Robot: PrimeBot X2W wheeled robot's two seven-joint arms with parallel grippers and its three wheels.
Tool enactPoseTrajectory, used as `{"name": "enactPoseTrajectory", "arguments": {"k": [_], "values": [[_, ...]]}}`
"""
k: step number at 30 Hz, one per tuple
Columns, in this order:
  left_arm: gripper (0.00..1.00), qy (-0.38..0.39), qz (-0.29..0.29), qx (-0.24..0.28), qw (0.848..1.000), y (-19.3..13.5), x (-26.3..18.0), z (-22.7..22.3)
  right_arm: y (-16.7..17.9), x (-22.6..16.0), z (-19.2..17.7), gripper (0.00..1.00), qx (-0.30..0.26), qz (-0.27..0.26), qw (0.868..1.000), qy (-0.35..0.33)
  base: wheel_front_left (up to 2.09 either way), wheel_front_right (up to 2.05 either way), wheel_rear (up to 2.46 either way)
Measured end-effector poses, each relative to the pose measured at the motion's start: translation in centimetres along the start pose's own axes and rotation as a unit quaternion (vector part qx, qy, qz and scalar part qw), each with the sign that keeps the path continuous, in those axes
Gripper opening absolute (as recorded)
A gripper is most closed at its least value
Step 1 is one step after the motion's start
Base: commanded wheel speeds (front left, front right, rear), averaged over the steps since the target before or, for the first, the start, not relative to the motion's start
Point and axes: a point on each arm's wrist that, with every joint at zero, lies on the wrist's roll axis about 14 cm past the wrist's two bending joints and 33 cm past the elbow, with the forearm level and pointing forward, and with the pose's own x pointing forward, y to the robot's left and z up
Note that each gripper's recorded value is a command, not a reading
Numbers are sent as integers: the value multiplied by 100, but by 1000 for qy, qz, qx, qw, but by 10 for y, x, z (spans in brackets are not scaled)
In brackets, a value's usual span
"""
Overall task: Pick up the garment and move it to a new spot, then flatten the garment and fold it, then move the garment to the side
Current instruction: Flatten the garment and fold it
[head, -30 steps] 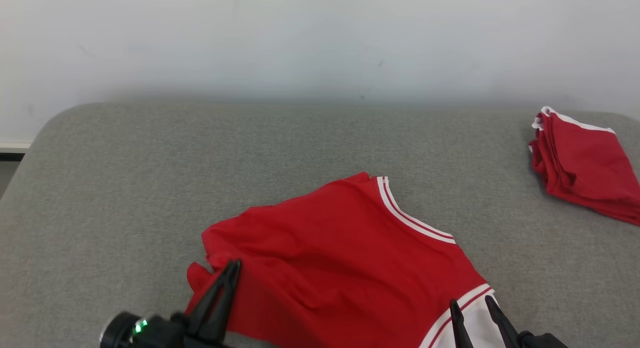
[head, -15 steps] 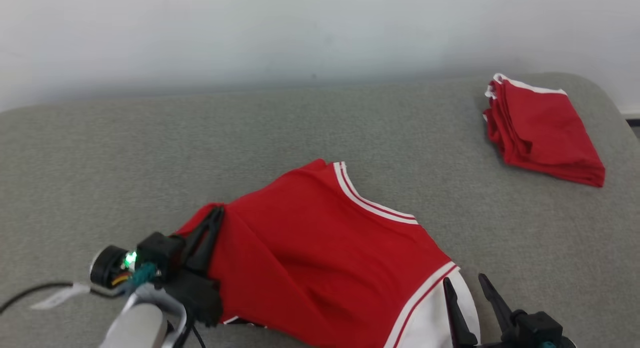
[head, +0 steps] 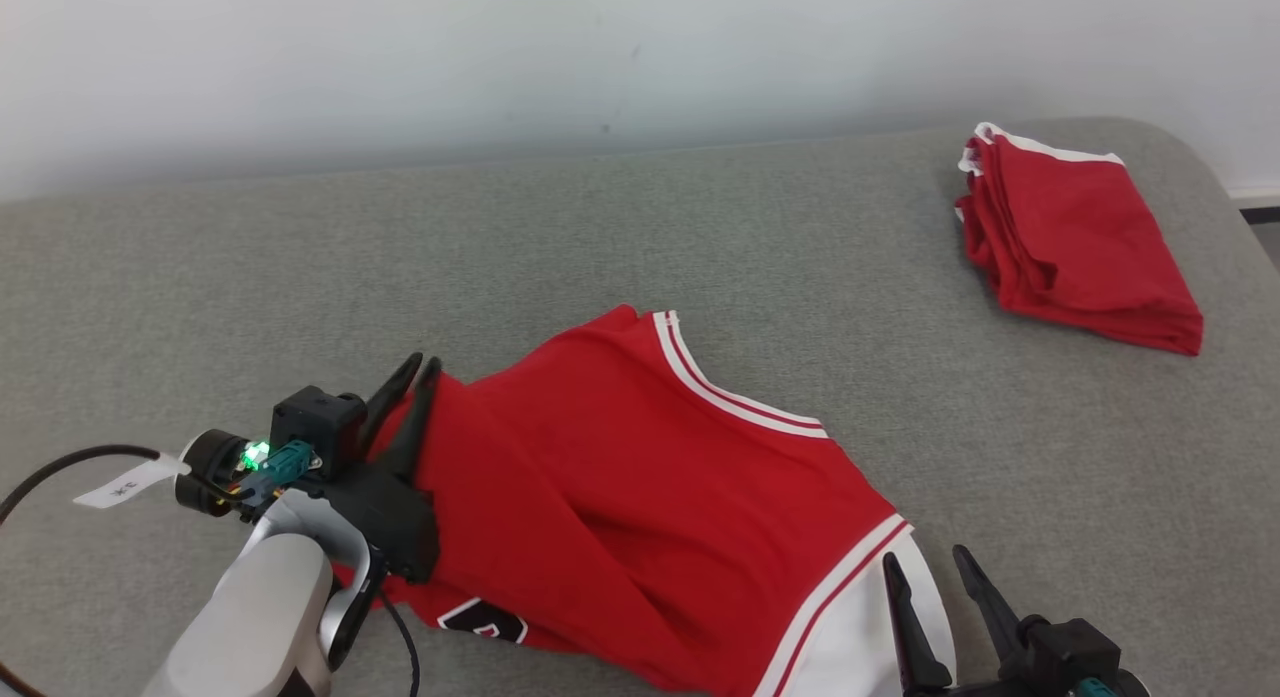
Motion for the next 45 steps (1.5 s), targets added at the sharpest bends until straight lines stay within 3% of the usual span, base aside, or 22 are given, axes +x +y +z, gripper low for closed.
{"name": "enactPoseTrajectory", "arguments": {"k": [11,22,35,45], "values": [[100,-64,42,-34,997,15,-44,22,18,6,-2,100,3,28,1000,3,0,0,0],[100,-16,80,-60,995,13,-108,-30,22,10,-1,100,0,36,999,2,0,0,0],[100,-17,55,-24,998,13,-90,-21,9,2,-2,100,-3,16,1000,3,0,0,0],[100,13,22,4,1000,15,-101,-30,-6,-33,-32,100,-23,-7,999,48,0,0,0]]}}
